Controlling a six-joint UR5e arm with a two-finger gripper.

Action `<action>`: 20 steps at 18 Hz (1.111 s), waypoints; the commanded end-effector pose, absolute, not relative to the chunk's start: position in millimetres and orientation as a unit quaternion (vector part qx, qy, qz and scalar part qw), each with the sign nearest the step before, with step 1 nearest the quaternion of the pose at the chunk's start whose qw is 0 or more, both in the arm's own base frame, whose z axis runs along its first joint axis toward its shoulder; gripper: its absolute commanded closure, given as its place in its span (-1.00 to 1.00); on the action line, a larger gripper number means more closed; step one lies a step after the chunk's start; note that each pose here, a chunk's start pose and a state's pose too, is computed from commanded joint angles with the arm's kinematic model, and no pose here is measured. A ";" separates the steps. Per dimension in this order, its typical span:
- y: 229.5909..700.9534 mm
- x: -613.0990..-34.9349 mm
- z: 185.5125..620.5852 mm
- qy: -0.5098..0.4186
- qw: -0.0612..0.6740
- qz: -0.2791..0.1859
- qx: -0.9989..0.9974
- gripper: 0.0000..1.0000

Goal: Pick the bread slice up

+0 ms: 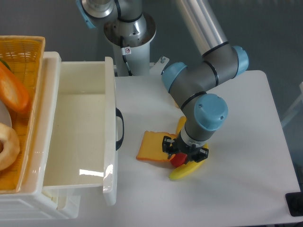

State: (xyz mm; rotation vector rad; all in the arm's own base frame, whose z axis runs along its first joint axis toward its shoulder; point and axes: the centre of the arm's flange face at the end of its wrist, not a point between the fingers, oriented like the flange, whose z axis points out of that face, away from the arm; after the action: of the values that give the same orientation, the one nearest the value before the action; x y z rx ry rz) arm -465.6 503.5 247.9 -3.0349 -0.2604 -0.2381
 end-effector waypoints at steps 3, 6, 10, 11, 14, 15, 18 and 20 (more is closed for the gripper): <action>505.8 -458.2 239.9 -0.079 0.038 -0.084 -0.993 -1.00; 511.0 -451.5 235.5 -0.074 0.035 -0.087 -0.993 -1.00; 518.8 -439.5 230.1 -0.064 0.031 -0.092 -0.993 -1.00; 518.9 -438.2 227.7 -0.064 0.029 -0.093 -0.993 -1.00; 517.7 -436.6 223.5 -0.063 0.027 -0.096 -0.993 -1.00; 517.3 -436.3 222.8 -0.063 0.026 -0.096 -0.993 -1.00; 516.4 -435.3 220.8 -0.060 0.024 -0.097 -0.993 -1.00; 513.9 -433.9 216.9 -0.049 0.022 -0.100 -0.994 -1.00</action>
State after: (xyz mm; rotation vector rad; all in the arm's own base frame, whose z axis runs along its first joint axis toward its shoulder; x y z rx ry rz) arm -433.9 513.9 216.9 -3.0791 -0.1508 -0.3098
